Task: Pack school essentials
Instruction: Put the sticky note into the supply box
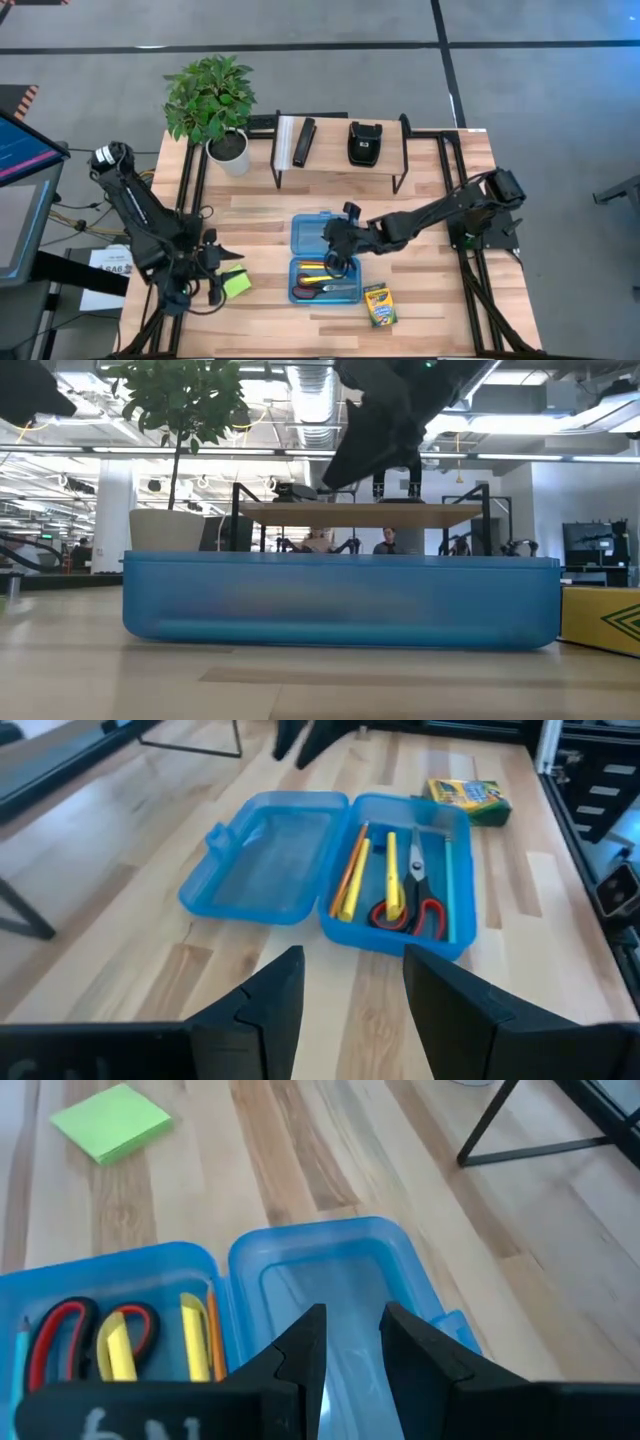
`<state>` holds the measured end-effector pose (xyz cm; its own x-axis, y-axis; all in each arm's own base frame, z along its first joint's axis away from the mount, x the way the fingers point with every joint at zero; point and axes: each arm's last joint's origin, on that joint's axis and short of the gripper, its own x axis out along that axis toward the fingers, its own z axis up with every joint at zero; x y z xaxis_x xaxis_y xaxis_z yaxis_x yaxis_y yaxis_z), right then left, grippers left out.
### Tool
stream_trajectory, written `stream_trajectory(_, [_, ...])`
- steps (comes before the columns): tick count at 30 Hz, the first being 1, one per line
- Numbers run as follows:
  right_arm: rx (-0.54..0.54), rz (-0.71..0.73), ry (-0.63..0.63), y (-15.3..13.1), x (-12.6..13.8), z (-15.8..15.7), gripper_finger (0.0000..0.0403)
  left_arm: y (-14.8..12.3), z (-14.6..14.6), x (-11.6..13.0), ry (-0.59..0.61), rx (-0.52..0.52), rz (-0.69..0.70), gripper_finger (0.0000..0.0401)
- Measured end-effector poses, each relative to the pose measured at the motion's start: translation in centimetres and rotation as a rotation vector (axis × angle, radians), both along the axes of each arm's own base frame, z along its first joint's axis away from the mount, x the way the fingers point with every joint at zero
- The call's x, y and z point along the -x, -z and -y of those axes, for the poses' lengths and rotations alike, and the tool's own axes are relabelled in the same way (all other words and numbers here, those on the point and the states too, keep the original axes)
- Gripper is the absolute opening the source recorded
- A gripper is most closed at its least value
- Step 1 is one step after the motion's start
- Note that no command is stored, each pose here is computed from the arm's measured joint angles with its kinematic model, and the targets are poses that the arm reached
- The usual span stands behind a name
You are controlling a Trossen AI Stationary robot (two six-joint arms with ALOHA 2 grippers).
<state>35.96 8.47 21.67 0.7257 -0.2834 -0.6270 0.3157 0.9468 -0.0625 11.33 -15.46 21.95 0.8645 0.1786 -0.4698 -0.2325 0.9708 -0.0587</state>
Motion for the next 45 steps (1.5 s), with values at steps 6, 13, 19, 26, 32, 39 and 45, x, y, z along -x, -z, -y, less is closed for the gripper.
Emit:
stream_trajectory(6, [-0.003, 0.004, -0.013, -0.3, 0.2, -0.4, 0.0118, 0.0, -0.5, 1.0, -0.022, 0.032, -0.018, 0.016])
stream_trajectory(13, [-0.004, 0.01, -0.014, -0.3, 0.2, -0.5, 0.0118, 0.2, -1.2, 1.5, -0.052, 0.246, -0.21, 0.016])
stream_trajectory(19, [-0.016, 0.07, -0.028, -0.7, -0.2, -0.7, 0.0118, 1.8, -0.7, 0.7, -0.085, 0.242, -0.361, 0.016])
stream_trajectory(26, [-0.009, 0.203, -0.186, -1.9, -0.9, -2.4, 0.0118, 3.4, -0.7, 1.2, -0.151, 0.157, -0.507, 0.016])
stream_trajectory(32, [0.008, 0.245, -0.256, -2.3, -1.0, -3.3, 0.0118, 3.6, -0.8, 2.3, -0.237, 0.204, -0.567, 0.016])
stream_trajectory(39, [0.013, 0.251, -0.26, -2.3, -1.0, -3.3, 0.0118, 4.8, 0.8, 2.8, -0.205, 0.272, -0.711, 0.0147])
stream_trajectory(45, [0.015, 0.266, -0.251, -2.5, -1.2, -3.0, 0.0118, 6.6, 2.3, 2.6, -0.208, 0.29, -0.815, 0.0116])
